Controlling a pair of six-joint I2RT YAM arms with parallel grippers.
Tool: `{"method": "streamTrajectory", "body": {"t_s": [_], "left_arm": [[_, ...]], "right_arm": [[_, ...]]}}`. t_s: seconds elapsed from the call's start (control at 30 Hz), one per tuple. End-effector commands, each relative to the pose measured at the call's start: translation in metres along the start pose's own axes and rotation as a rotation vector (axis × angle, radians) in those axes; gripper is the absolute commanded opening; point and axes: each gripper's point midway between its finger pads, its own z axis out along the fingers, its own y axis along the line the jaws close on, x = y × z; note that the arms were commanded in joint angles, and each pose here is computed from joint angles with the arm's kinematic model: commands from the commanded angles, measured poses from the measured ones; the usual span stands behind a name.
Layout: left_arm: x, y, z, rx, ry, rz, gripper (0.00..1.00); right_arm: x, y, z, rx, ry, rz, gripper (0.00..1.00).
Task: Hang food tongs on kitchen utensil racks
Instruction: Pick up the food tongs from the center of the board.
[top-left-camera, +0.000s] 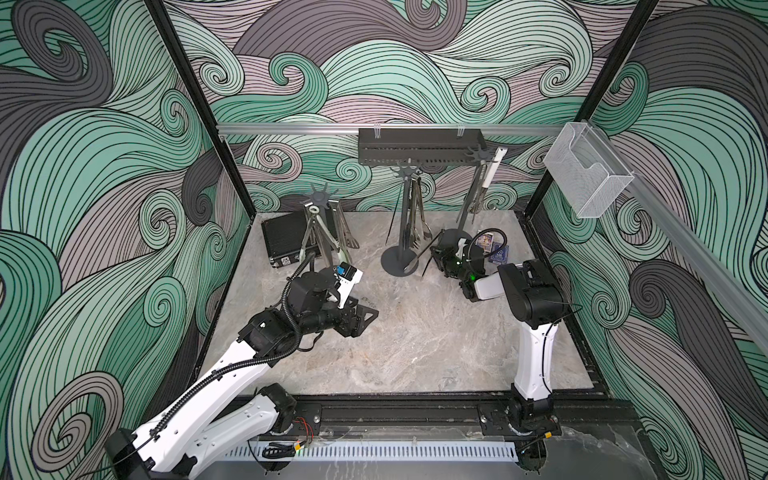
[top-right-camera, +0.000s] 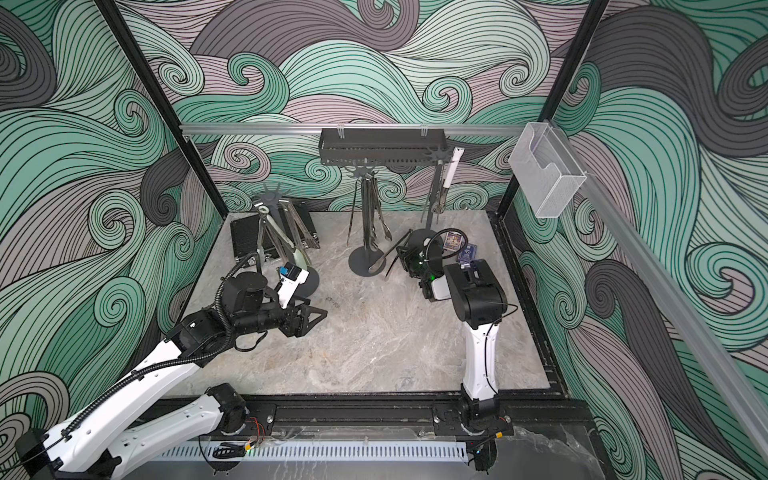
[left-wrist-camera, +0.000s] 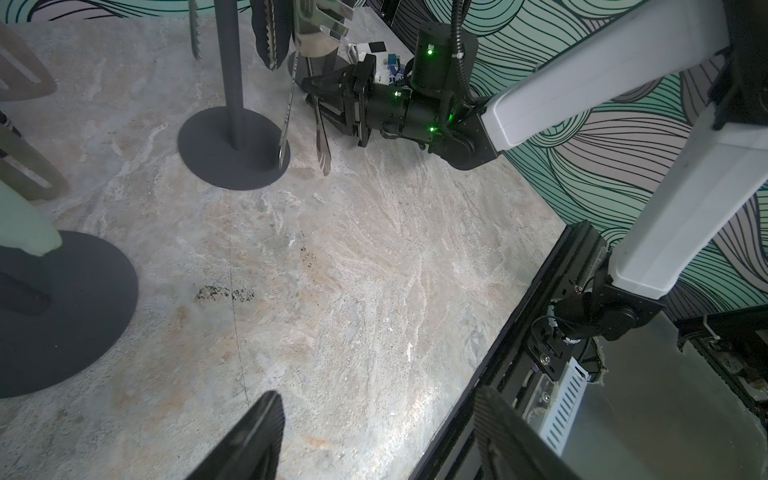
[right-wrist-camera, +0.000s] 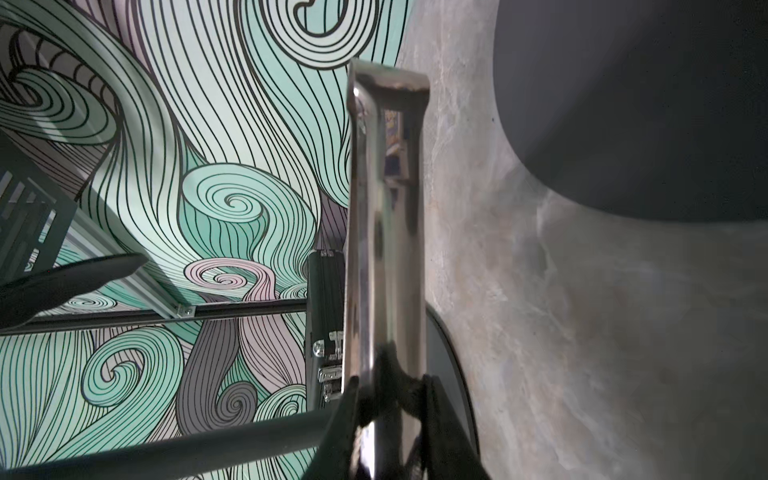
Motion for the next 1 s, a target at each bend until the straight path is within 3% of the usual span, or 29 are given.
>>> {"method": "streamTrajectory", "body": {"t_s": [0.0, 0.4, 0.7, 0.97], "left_arm": [[-0.003, -0.002, -0.003, 0.010, -0.015, -0.006, 0.73], [-0.004, -0.003, -0.005, 0.012, -0.017, -0.002, 0.73], [-0.006, -0.004, -0.006, 0.020, -0.025, 0.004, 0.73], [-0.007, -0.005, -0.006, 0.022, -0.029, 0.005, 0.73]], "right_arm": [[0.021, 0.012, -0.023, -0.024, 0.098, -0.085, 0.19], [0.063, 0.034, -0.104, 0.054, 0.257, -0.356, 0.19], [0.050, 0.086, -0.171, 0.125, 0.186, -0.654, 0.19], [0.028, 0.135, -0.197, 0.146, 0.102, -0.843, 0.20]]}}
